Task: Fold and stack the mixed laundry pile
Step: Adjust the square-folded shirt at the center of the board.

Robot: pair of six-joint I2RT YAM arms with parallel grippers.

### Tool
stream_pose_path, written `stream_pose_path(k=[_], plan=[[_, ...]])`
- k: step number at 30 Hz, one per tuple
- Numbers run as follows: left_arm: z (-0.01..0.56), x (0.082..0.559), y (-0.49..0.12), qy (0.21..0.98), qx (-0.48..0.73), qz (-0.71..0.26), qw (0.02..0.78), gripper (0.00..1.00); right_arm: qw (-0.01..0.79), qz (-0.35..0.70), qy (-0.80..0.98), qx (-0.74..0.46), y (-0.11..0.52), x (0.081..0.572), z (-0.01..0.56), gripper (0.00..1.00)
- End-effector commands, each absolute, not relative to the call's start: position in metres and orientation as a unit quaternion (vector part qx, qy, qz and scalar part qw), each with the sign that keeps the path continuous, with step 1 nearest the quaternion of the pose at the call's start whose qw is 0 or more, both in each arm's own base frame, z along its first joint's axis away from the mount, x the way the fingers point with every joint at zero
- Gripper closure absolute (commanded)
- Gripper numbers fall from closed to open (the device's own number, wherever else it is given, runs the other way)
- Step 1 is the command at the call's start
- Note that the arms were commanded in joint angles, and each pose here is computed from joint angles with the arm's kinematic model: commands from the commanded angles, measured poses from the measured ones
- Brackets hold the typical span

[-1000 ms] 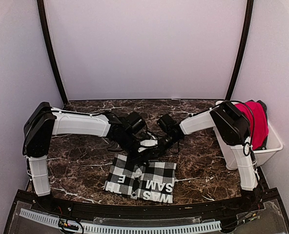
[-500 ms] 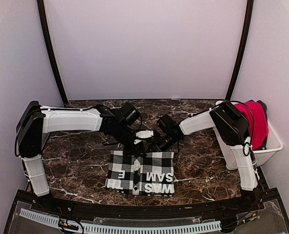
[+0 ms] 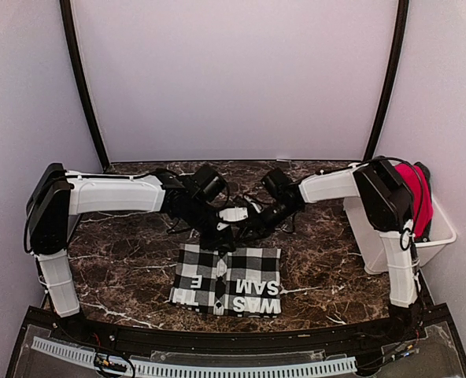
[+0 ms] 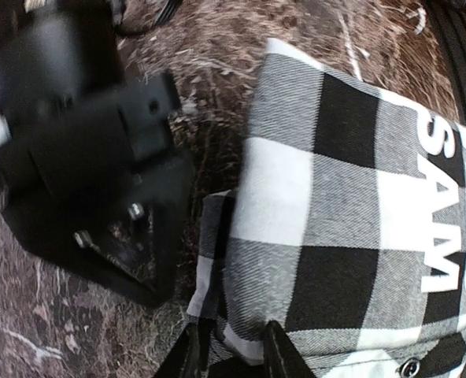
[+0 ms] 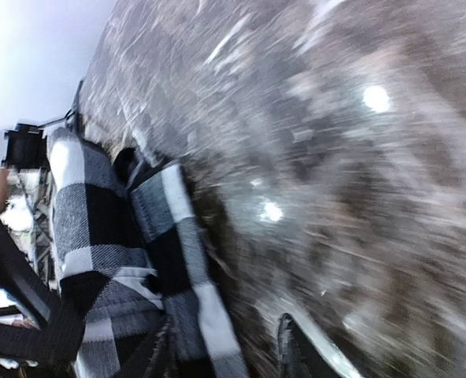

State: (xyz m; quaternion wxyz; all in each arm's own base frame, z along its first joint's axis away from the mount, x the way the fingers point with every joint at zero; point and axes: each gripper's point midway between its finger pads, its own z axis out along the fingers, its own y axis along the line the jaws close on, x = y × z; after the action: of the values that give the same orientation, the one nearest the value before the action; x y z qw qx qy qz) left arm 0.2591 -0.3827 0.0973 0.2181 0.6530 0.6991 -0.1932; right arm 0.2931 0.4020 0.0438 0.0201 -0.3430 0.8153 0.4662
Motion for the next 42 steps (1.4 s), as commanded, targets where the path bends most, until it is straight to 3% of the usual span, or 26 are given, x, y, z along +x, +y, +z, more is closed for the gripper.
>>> stream_pose_path(k=[1,4,8,10,12,21,24,30,36,40,42], plan=[[0.133,0.287,-0.366,0.747,0.583,-0.158,0.277,0.64,0.117,0.423,0.842,-0.313,0.357,0.348,0.103,0.55],[0.159,0.300,-0.349,0.798,0.476,-0.202,0.310,0.54,0.148,0.422,0.846,-0.291,0.330,0.345,0.128,0.45],[0.159,0.292,-0.311,0.848,0.331,-0.279,0.306,0.49,0.148,0.445,0.839,-0.276,0.313,0.309,0.144,0.34],[0.168,0.285,-0.294,0.855,0.279,-0.296,0.321,0.35,0.141,0.460,0.835,-0.267,0.307,0.290,0.144,0.31],[0.164,0.275,-0.282,0.863,0.241,-0.315,0.314,0.32,0.138,0.466,0.836,-0.255,0.300,0.277,0.139,0.29],[0.106,0.248,-0.248,0.898,0.132,-0.329,0.261,0.31,0.089,0.460,0.856,-0.217,0.286,0.240,0.090,0.26],[0.098,0.250,-0.254,0.894,0.120,-0.347,0.255,0.31,0.084,0.463,0.855,-0.219,0.291,0.238,0.082,0.31],[0.081,0.250,-0.268,0.886,0.104,-0.386,0.233,0.44,0.058,0.468,0.856,-0.212,0.303,0.236,0.055,0.63],[0.054,0.259,-0.272,0.893,0.075,-0.385,0.220,0.83,0.056,0.424,0.883,-0.196,0.306,0.258,0.020,0.98],[0.032,0.277,-0.257,0.909,0.032,-0.353,0.218,0.98,0.070,0.399,0.893,-0.195,0.313,0.287,0.011,1.00],[0.030,0.290,-0.250,0.909,0.013,-0.350,0.225,1.00,0.088,0.387,0.895,-0.203,0.319,0.309,0.014,1.00]])
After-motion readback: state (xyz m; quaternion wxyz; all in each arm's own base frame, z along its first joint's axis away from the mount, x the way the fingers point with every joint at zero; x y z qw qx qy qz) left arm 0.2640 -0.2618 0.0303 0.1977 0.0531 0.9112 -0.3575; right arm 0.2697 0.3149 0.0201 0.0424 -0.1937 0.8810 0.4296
